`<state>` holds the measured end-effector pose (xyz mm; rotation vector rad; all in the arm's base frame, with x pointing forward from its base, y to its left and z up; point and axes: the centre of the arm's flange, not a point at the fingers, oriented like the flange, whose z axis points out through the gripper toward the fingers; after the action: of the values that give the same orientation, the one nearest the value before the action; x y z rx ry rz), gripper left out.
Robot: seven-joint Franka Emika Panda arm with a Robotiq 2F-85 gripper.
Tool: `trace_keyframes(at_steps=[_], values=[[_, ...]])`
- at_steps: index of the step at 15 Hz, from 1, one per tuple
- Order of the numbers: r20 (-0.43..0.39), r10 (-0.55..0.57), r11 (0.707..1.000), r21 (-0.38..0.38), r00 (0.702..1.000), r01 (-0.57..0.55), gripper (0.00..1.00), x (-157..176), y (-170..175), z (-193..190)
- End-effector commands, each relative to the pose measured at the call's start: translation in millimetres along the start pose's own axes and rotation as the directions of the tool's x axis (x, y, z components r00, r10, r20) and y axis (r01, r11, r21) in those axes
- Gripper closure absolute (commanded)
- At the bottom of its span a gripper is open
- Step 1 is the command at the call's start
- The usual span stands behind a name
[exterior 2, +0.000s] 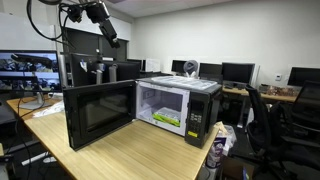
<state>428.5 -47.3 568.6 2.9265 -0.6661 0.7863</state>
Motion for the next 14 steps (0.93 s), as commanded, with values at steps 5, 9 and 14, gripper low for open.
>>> trace_keyframes(at_steps=[5,9,14], values=[[0.011,0.108,0.987,-0.124,0.994,-0.105,0.00,10.5,40.0,29.3],[0.061,0.147,0.978,-0.156,0.987,-0.136,0.00,7.5,54.9,53.5],[0.110,0.173,0.970,-0.194,0.979,-0.149,0.00,-0.3,71.8,86.7]])
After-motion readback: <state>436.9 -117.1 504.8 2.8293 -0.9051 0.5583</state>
